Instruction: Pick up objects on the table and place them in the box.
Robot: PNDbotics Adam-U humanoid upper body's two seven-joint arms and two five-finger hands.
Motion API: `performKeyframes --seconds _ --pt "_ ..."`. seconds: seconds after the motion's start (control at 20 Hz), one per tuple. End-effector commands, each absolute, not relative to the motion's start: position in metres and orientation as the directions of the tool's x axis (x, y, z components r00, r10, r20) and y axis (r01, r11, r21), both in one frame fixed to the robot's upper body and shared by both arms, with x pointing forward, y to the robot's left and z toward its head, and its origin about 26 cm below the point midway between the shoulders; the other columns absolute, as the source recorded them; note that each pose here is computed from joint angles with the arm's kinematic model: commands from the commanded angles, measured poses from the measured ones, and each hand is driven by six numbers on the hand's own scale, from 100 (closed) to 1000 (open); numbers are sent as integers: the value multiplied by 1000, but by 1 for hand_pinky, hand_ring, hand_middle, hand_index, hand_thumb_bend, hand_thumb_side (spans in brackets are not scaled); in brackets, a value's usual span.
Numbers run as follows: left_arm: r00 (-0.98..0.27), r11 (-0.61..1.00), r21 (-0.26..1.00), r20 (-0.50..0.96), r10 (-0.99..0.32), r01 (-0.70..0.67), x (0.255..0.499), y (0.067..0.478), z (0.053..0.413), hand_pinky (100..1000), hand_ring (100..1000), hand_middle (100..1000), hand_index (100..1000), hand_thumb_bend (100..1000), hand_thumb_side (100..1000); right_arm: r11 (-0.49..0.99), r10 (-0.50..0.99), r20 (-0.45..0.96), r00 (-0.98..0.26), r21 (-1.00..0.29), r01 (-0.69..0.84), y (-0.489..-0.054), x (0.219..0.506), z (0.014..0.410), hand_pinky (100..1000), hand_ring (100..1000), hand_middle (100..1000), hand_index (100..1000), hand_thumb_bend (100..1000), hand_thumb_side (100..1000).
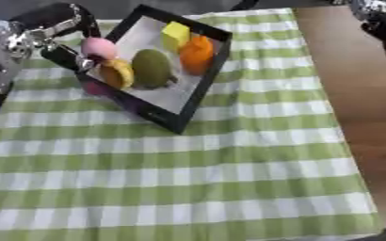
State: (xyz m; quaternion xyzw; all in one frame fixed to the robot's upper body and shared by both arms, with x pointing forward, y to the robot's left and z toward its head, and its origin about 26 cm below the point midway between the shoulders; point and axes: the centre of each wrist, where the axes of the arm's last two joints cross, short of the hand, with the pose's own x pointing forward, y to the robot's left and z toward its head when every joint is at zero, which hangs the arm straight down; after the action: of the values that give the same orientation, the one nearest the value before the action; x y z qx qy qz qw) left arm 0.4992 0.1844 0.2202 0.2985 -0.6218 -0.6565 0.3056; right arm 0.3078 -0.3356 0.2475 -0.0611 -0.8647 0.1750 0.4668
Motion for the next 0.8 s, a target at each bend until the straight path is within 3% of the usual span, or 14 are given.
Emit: performKeyframes --seconds 0.05,0.25,0.4,0.6,0.65,0.75,0.8 --pt "-638 -42 999 -30 -770 4 500 186 230 741 638 623 667 446 100 925 277 767 -579 -376 -55 -336 306 257 995 827 718 765 145 364" --pt "-645 -42 999 -51 -762 -29 498 184 237 824 784 796 857 797 387 925 277 769 -577 -376 -58 -335 306 257 995 827 717 765 144 365" --pt "-641 -49 992 -115 -759 -120 492 179 254 834 808 807 865 871 409 924 278 771 -573 -377 -60 -335 306 256 995 826 717 765 144 365" --pt "-639 22 976 -126 -759 -219 478 177 275 805 742 748 828 654 337 925 278 772 -571 -375 -57 -336 306 255 995 826 717 764 144 362" --pt "-643 65 969 -107 -758 -238 473 178 280 804 738 744 825 641 333 926 278 773 -571 -374 -55 -336 306 255 995 826 717 764 144 361" --pt "-661 209 943 -16 -750 -260 459 185 289 804 696 711 797 470 290 928 276 772 -573 -368 -49 -337 306 255 994 826 716 764 145 357" --pt "-669 306 916 58 -741 -260 451 192 292 815 655 675 774 323 282 930 274 771 -574 -364 -45 -338 305 255 994 826 716 764 146 354"
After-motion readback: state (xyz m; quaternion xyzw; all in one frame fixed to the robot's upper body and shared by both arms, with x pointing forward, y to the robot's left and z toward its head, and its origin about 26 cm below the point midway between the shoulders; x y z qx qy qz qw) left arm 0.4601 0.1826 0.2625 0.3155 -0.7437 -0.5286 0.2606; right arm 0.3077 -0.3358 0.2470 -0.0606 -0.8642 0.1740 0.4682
